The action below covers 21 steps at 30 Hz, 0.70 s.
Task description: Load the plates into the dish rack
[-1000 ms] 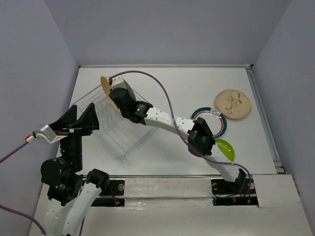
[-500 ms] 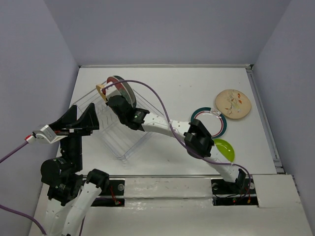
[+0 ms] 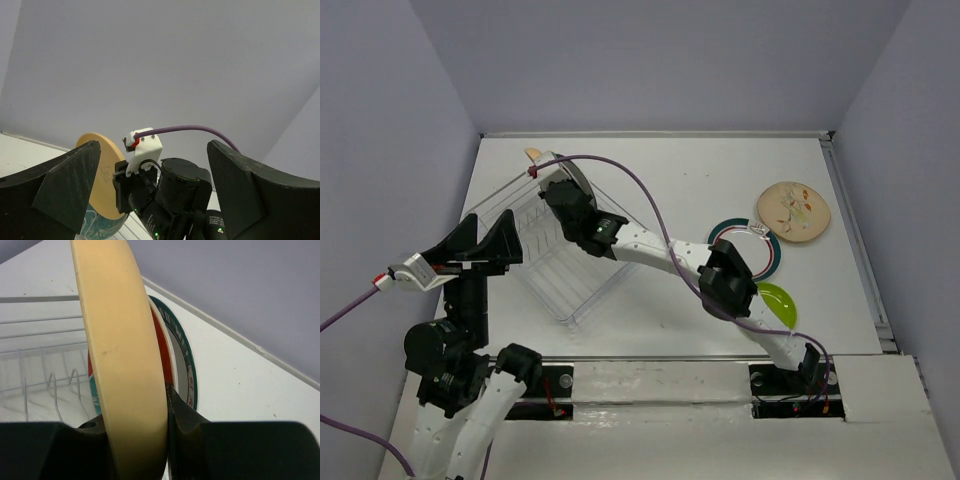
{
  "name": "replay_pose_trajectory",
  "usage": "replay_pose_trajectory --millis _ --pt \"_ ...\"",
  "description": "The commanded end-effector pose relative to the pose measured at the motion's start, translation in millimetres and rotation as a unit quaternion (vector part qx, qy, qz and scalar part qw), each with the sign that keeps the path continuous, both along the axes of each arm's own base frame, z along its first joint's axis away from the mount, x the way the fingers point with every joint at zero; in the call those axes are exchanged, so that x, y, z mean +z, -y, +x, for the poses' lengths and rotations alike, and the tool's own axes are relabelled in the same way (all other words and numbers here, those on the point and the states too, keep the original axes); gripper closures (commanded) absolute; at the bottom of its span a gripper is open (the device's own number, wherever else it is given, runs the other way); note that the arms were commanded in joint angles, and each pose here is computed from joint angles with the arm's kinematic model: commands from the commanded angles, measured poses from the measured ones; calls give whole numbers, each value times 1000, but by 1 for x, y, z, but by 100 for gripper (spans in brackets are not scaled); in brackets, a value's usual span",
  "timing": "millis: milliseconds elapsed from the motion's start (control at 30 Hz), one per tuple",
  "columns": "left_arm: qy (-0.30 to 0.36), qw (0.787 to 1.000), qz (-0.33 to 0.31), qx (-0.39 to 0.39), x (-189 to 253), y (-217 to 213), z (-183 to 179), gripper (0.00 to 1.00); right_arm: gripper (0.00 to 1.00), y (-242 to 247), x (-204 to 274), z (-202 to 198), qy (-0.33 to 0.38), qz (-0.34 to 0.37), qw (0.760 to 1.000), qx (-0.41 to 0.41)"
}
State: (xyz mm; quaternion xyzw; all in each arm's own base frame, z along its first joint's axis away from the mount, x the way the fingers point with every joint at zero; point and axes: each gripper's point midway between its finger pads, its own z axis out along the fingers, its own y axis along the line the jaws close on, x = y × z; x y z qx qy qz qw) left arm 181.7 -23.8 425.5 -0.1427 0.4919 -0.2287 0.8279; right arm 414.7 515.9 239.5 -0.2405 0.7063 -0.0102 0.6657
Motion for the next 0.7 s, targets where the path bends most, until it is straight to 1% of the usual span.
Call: replay_pose_trajectory --millis 0,300,400,500,567,667 --pt "26 1000 -7 0 13 -1 -3 1 93 12 52 4 41 47 998 -21" --pt "26 1000 -7 -1 13 -1 -3 1 93 -1 18 -1 5 44 999 9" --pt "25 1000 -6 0 13 0 -2 1 93 0 23 0 7 46 999 6" --pt "26 1000 -7 0 13 -1 -3 1 93 0 48 0 24 57 998 9" --pt "27 1000 -8 0 13 -1 -4 1 93 -2 53 -1 25 62 998 15" --pt "28 1000 -8 2 13 -2 -4 1 93 -4 43 -3 11 65 998 21"
